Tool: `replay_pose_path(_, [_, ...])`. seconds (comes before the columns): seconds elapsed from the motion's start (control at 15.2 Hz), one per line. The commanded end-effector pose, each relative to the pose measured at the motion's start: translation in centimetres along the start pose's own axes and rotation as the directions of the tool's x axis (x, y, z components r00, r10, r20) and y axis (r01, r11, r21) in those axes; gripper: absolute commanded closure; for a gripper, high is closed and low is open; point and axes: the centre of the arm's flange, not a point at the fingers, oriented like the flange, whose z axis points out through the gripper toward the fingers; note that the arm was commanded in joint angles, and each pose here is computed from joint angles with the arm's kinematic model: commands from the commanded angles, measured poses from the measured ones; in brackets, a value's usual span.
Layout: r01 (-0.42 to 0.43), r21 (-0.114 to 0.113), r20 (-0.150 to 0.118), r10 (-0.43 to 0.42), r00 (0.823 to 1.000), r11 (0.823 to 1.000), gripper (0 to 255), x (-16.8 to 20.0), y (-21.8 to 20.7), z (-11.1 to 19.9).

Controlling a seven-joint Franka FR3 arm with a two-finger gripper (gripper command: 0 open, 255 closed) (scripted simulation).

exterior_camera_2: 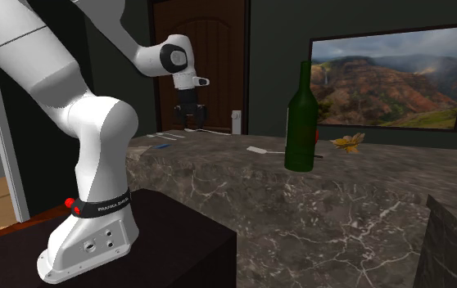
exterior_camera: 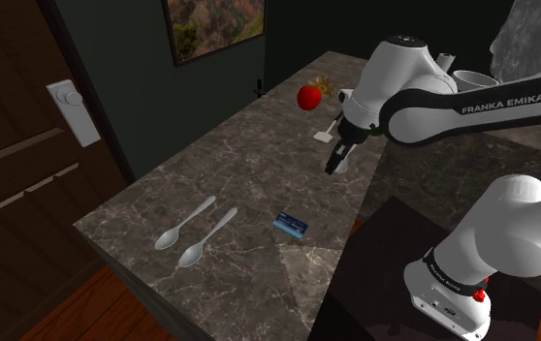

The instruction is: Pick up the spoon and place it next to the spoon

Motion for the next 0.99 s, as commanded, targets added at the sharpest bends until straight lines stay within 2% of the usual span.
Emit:
replay_pose_path(0.0, [-0.002,0.001,0.000,0.002,1.000,1.000,255,1.0,-2.2,-0.1])
replay_pose_path(0.92, [-0.002,0.001,0.000,0.002,1.000,1.000,255,8.7,-19.0,0.3])
